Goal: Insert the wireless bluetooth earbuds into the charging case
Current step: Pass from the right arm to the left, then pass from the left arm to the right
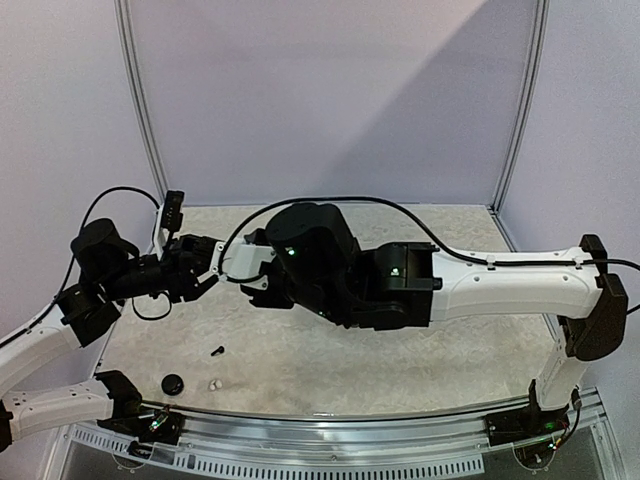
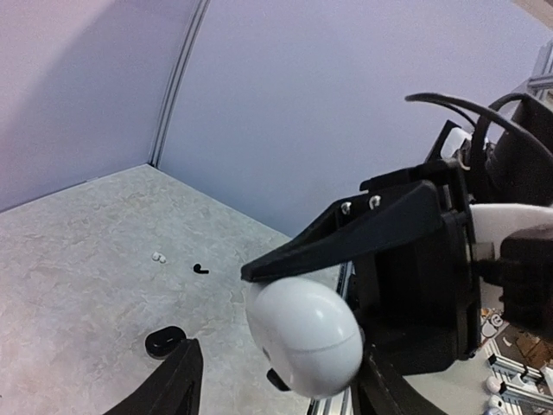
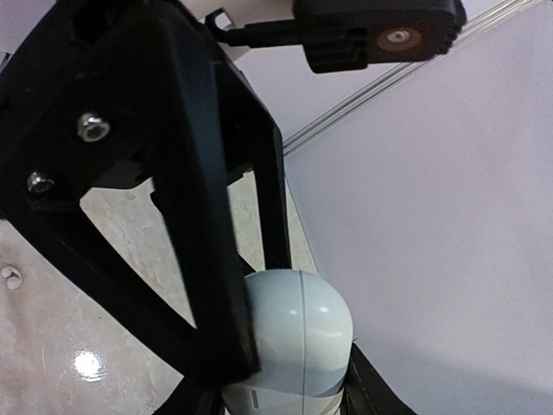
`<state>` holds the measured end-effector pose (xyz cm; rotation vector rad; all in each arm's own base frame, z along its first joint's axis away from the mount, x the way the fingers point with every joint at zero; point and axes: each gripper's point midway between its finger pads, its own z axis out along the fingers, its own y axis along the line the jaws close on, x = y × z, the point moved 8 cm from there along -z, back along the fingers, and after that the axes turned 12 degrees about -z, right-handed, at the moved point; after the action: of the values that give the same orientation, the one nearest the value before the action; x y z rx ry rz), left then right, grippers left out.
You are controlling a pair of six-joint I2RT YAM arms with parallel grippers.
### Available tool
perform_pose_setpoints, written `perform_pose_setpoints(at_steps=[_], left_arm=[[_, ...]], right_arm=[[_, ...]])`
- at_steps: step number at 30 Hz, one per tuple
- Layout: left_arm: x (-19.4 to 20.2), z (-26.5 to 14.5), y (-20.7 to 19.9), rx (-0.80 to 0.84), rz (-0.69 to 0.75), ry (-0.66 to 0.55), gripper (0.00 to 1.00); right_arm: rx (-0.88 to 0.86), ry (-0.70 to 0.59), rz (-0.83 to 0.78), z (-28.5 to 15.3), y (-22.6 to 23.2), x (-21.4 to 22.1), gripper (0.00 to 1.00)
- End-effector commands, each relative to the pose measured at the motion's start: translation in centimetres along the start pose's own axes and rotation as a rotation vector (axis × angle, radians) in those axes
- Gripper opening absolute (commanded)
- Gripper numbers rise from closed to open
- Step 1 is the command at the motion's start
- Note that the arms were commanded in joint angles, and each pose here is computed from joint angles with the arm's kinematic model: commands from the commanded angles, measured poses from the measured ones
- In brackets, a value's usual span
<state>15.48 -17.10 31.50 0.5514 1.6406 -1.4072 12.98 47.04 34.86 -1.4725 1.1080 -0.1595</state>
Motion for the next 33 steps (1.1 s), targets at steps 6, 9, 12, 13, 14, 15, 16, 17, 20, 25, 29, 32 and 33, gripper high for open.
perform_pose_setpoints(at_steps=[6,9,12,13,14,15,16,17,20,25,29,32,33], left_arm=[[-0.1,0.3,-0.4,0.008,-0.018,0.015,0.34],[0.2,0.3,-0.3,0.005,-0.025,0.029,0.05],[0.4,0.2,-0.3,0.008,-0.019,0.036,0.00],[0.4,0.1,-0.4,0.010,-0.015,0.038,0.00],[0.5,0.1,-0.4,0.012,-0.012,0.039,0.00],[0.5,0.1,-0.5,0.016,-0.005,0.039,0.00],[0.5,0.0,-0.6,0.025,0.004,0.041,0.00],[0.5,0.0,-0.7,0.037,0.013,0.044,0.00],[0.7,-0.1,-1.1,0.085,0.059,0.057,0.00],[1.0,-0.3,-2.0,0.164,0.164,0.093,0.00],[1.3,-0.3,-2.4,0.227,0.220,0.119,0.00],[1.3,-0.2,-2.4,0.240,0.220,0.128,0.00],[1.3,-0.2,-2.4,0.243,0.217,0.130,0.00]], right_arm=[[-0.027,0.029,-0.069,0.4,1.8,-0.8,0.05],[-0.016,0.029,-0.064,0.3,1.6,-0.8,0.04],[-0.003,0.029,-0.054,0.1,1.2,-0.9,0.07],[0.001,0.030,-0.050,0.1,1.1,-0.9,0.12],[0.005,0.032,-0.038,0.0,1.0,-0.8,0.18],[0.010,0.033,-0.027,-0.1,0.9,-0.8,0.22],[0.010,0.031,-0.008,-0.1,0.8,-0.7,0.25],[0.008,0.027,0.012,-0.3,0.6,-0.6,0.31],[-0.058,-0.010,0.101,-0.9,-0.3,0.0,0.72],[-0.379,-0.196,0.370,-3.2,-2.8,2.3,0.99],[-0.535,-0.332,0.621,-4.2,-3.4,3.6,0.96],[-0.570,-0.332,0.651,-4.1,-3.0,3.7,0.90],[-0.595,-0.337,0.653,-3.7,-2.7,3.5,0.89]])
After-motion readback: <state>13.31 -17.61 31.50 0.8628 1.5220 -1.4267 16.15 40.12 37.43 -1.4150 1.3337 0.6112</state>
